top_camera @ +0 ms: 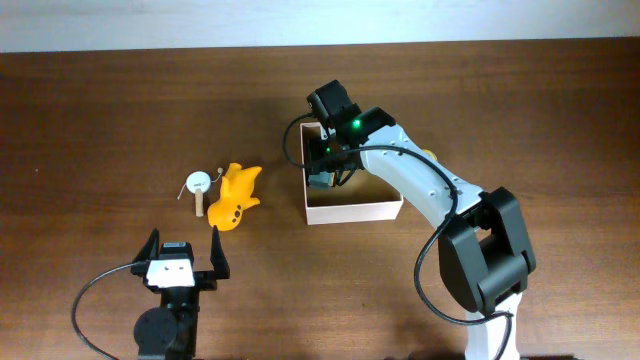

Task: Pack container
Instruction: 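Lower the truck into the box beside the cube and release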

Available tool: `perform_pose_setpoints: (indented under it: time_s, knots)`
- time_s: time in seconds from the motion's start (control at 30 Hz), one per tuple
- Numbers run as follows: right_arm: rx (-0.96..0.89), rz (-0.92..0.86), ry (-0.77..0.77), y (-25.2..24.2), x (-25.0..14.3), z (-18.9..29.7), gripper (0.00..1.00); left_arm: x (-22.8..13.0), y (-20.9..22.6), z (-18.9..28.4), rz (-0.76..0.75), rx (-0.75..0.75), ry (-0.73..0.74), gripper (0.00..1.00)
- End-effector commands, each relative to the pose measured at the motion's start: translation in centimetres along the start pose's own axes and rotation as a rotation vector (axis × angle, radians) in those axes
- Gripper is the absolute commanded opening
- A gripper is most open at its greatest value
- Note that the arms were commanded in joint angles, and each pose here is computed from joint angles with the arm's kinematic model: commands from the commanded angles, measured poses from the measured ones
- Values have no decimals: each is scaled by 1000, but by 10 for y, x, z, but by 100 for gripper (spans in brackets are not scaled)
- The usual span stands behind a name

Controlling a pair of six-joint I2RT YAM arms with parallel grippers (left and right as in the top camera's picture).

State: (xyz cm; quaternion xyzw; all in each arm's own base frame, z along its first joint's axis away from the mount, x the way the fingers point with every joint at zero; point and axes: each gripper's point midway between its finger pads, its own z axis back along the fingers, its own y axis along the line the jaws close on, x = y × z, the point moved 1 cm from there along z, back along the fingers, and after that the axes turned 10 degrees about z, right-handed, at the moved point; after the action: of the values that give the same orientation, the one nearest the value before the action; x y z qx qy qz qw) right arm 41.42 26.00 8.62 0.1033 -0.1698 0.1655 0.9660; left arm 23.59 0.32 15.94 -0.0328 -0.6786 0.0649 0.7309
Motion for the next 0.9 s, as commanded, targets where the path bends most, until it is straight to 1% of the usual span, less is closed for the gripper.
perform_pose_setpoints:
  time_s: [0.0,0.2,0.33,0.43,0.5,0.53,0.57,0.67,0.7,0.77,0.87]
  knots:
    - [13,40,1,4,0,1,61,-1,-2,0,-15,-11,0,99]
    - [25,102,-60,9,24,39,61,-1,-2,0,-15,-11,0,99]
    - [6,99,-62,8,30,54,59,-1,-2,0,-15,-11,0,99]
    - [-69,47,-42,-4,25,53,48,-1,-2,0,-15,-11,0,99]
    - [-123,15,-16,-14,18,51,43,-1,-2,0,-15,-11,0,99]
    - [-145,6,-1,-18,15,48,36,-1,-2,0,-15,-11,0,99]
    - [-149,5,8,-19,13,46,31,-1,-2,0,-15,-11,0,99]
    - [-167,-10,36,-23,6,38,26,-1,-2,0,-15,-11,0,99]
    - [-180,-25,44,-25,3,36,21,-1,-2,0,-15,-11,0,99]
    - [-194,-37,54,-29,-1,31,19,-1,-2,0,-15,-11,0,99]
    - [-211,-46,58,-32,-5,24,12,-1,-2,0,-15,-11,0,99]
